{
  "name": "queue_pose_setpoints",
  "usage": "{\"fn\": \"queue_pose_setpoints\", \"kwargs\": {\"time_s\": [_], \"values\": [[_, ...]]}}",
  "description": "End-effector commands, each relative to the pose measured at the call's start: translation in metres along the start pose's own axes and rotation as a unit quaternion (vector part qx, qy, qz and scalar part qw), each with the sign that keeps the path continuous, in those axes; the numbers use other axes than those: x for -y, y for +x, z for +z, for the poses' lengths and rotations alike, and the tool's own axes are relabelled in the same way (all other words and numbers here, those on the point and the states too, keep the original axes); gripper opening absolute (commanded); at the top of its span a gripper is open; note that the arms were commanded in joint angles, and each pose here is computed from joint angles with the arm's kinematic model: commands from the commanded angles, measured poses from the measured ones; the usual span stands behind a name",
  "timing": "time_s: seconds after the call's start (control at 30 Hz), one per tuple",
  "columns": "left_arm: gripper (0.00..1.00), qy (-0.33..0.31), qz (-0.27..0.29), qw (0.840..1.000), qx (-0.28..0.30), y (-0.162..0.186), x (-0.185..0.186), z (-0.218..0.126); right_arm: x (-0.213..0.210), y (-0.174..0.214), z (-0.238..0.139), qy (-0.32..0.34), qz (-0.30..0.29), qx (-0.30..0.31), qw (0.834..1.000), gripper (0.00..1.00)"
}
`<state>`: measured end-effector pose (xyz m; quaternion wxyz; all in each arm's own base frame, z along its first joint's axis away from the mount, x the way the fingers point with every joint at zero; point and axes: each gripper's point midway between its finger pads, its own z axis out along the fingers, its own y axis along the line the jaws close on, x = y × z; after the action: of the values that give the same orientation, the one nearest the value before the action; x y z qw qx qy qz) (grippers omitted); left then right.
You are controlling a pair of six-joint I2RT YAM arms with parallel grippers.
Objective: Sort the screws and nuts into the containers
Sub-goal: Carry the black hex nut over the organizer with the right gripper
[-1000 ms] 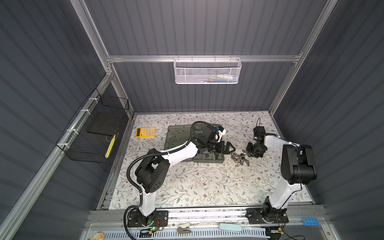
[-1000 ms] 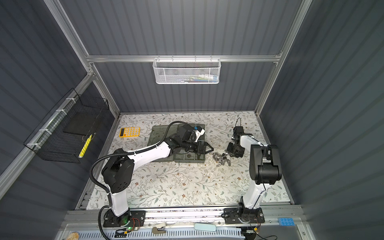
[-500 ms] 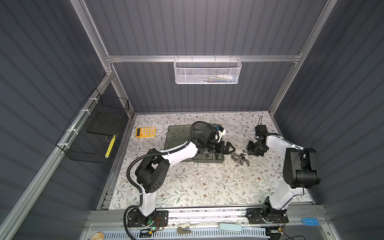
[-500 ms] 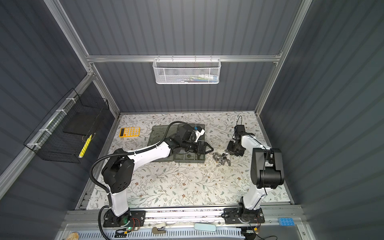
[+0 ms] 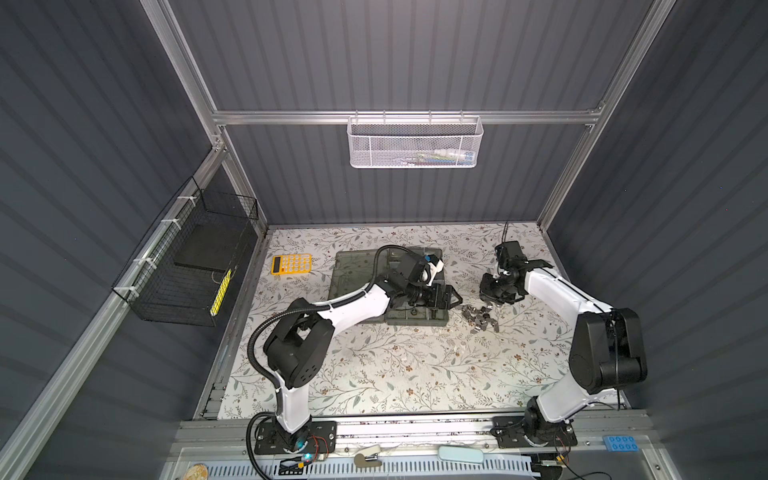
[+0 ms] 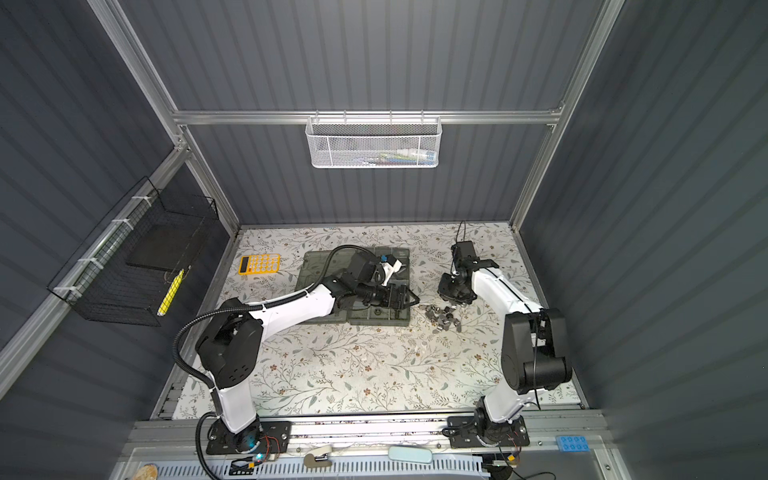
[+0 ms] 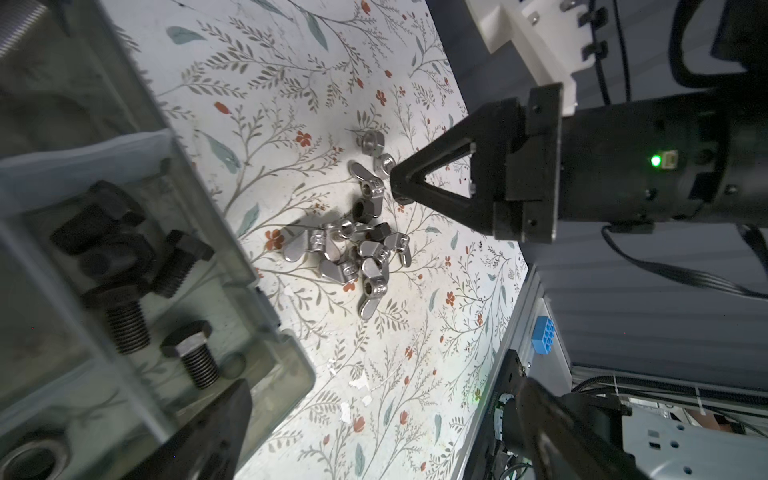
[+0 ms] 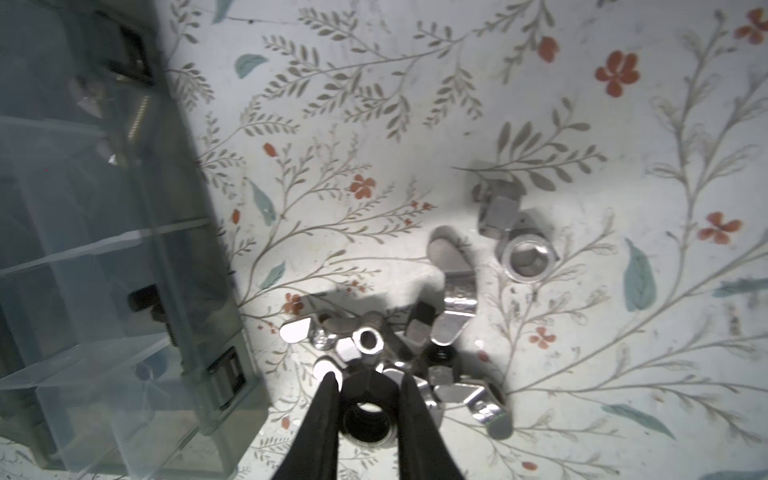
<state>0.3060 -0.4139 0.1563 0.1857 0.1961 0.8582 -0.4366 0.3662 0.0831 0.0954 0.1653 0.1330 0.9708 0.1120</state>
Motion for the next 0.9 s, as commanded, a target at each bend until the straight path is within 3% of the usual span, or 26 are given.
{"fn": "queue_pose_setpoints", "kwargs": {"time_s": [0.0,0.43,0.87], "values": [[1.00,-0.002,-0.004,0.999,0.033,-0.015,-0.002,-0.033,-0.027,0.000,-0.014,-0.019,-0.010,0.005,1.000,0.21],[1.00,-0.051,-0.041,0.995,0.074,0.001,-0.040,-0.109,-0.127,0.028,-0.006,-0.071,-0.079,-0.012,0.994,0.21],[1.00,-0.062,-0.093,0.990,0.089,0.033,-0.066,-0.139,-0.187,0.069,0.025,-0.089,-0.117,-0.055,0.988,0.22]]}}
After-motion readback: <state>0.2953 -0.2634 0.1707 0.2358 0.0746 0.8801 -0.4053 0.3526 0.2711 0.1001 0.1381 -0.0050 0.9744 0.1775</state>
